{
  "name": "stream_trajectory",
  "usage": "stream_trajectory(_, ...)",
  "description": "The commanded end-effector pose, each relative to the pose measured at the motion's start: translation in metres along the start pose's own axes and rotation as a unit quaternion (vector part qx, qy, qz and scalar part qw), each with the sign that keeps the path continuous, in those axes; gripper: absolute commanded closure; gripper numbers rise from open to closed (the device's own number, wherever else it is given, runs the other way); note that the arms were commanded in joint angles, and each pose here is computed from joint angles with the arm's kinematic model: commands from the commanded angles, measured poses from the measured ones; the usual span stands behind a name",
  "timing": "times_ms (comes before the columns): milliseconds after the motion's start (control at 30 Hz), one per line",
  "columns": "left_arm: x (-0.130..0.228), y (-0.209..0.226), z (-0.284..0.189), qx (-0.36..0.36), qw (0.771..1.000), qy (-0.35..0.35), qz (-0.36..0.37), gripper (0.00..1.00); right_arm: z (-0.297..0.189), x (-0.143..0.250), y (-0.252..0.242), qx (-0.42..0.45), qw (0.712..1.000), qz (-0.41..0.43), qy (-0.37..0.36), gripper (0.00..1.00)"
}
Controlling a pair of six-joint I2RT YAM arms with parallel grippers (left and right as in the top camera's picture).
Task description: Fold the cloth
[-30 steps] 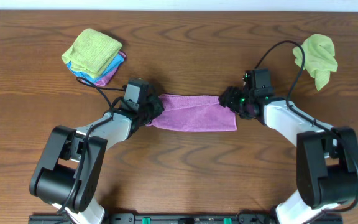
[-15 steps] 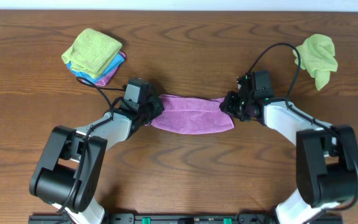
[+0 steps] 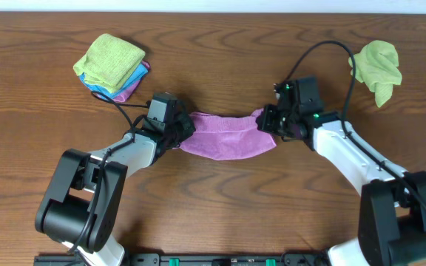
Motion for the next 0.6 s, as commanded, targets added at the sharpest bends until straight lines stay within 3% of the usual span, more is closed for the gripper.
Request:
stream_trajectory(0,-0.008,-0.014,-0.006,0.016,1.000,-0.011,0.005,0.94,-0.010,-0.022,0.027,0.016,0.997,-0.061,-0.035,0.99)
stream_trajectory(200,-0.009,-0.018,-0.008,0.021,1.000,-0.012,0.006,0.94,-0.015,-0.030,0.050,0.043,0.993,-0.092,-0.057,0.99)
stream_trajectory(567,-0.030,-0.077,-0.040,0.096,0.994,-0.038,0.029,0.94,-0.020,-0.017,0.018,0.121,0.989,-0.079,-0.030,0.99)
Point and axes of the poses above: each gripper's point midway between its finger pads, its own z axis out along the fingers, its own y axis along the line the jaws close on, x = y × z, the point moved 1 cm from there along -z, back along the fingers, and after that the axes turned 4 degrees about -z, right-handed, at the moved point
